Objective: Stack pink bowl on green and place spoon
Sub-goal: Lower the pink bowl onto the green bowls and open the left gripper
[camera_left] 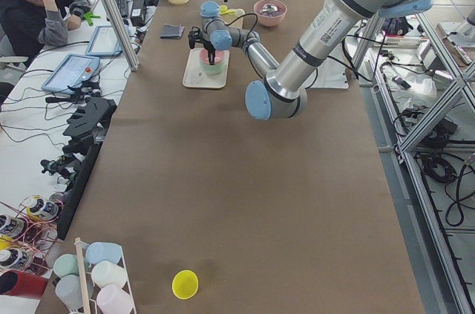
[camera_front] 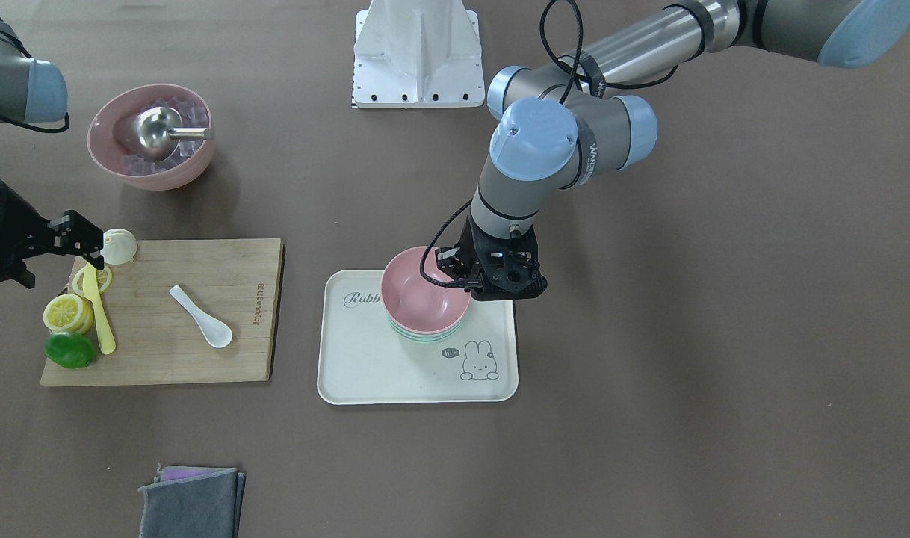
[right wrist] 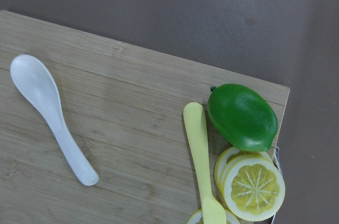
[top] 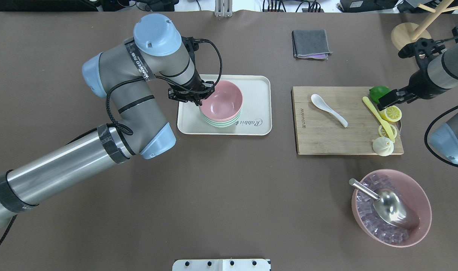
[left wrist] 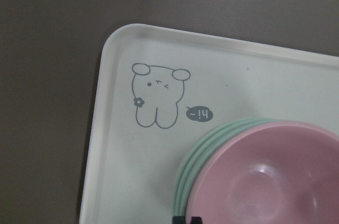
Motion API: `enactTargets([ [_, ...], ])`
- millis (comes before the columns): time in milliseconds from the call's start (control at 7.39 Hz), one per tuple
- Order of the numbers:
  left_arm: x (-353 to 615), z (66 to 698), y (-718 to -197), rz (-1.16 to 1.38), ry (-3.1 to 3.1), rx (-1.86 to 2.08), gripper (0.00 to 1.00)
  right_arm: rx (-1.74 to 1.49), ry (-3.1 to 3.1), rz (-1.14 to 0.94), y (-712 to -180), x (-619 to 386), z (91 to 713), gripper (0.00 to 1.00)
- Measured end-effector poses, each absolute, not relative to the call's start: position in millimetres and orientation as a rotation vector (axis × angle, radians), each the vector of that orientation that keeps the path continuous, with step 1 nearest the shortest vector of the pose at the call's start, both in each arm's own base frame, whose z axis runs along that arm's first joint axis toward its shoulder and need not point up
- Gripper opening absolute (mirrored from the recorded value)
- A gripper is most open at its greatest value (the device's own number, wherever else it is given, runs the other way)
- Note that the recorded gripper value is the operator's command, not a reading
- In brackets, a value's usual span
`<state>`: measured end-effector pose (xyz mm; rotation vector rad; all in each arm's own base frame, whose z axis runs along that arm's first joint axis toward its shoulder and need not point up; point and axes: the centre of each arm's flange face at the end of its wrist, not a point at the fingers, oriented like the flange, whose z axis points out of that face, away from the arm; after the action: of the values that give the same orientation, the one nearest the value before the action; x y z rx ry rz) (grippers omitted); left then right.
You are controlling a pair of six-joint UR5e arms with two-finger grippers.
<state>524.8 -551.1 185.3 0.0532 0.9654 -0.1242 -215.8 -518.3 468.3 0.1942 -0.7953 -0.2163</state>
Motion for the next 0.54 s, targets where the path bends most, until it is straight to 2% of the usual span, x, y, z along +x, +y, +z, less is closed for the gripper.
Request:
enactTargets([
  [135,523.9,186.5,-550.9,-0.116,0.988,0.069,0.98,0.195,-0.796,-0.216,-518.5,-215.9,467.9,1.0],
  [541,518.8,198.4,-550.3,-0.111,1.051,0.157,0.98,0.195,-0.796,-0.218,-518.4,-216.5,467.6,1.0],
])
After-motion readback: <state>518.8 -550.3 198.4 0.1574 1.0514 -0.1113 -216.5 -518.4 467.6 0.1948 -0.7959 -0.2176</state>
